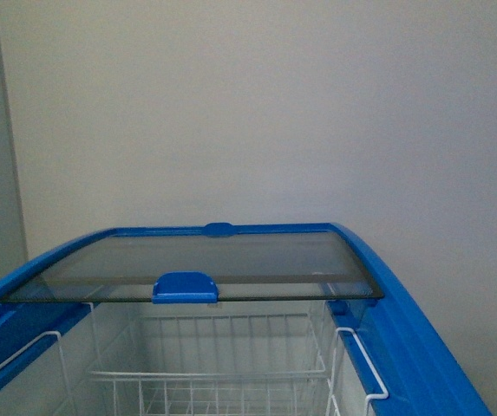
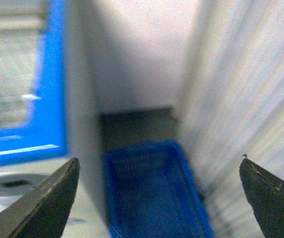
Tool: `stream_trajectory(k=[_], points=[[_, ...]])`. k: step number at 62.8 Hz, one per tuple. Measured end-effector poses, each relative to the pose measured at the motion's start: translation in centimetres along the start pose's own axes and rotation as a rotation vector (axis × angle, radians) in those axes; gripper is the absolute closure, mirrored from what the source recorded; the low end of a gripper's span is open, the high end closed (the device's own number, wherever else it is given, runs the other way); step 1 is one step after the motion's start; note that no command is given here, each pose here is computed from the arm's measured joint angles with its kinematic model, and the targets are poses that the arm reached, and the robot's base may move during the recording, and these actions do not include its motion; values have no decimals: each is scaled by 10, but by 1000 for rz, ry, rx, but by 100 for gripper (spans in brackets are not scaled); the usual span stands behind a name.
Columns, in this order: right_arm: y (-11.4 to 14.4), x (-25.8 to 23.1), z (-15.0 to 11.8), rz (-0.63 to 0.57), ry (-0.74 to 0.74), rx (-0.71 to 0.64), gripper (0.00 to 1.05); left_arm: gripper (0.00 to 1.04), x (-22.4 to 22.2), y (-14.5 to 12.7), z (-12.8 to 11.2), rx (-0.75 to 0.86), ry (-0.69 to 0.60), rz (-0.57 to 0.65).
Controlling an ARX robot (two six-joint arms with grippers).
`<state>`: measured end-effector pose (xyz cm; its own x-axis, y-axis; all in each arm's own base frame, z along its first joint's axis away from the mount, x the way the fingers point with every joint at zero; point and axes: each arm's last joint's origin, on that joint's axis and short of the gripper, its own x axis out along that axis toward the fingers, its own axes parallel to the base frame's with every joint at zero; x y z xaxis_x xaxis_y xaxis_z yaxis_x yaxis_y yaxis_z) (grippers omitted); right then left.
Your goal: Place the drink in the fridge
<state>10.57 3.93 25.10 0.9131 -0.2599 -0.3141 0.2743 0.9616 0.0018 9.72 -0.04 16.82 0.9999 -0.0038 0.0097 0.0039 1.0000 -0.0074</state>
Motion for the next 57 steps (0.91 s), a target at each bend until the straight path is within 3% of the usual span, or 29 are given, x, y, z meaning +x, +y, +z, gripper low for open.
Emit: stream_trajectory(k=[2, 8, 15, 25, 29, 57], points=[[0, -5, -4, 163, -114, 68, 18, 102, 0, 0, 0, 0, 0, -1], [1, -4, -18, 293, -264, 63, 31, 102, 0, 0, 0, 0, 0, 0], [-7, 7, -39, 301, -294, -21, 55, 102, 0, 0, 0, 0, 0, 0], [-20, 14, -50, 289, -314, -39, 92, 102, 0, 0, 0, 0, 0, 0], [-22, 15, -52, 288, -315, -39, 101, 102, 0, 0, 0, 0, 0, 0], [-40, 26, -68, 279, -313, -43, 102, 102, 0, 0, 0, 0, 0, 0]])
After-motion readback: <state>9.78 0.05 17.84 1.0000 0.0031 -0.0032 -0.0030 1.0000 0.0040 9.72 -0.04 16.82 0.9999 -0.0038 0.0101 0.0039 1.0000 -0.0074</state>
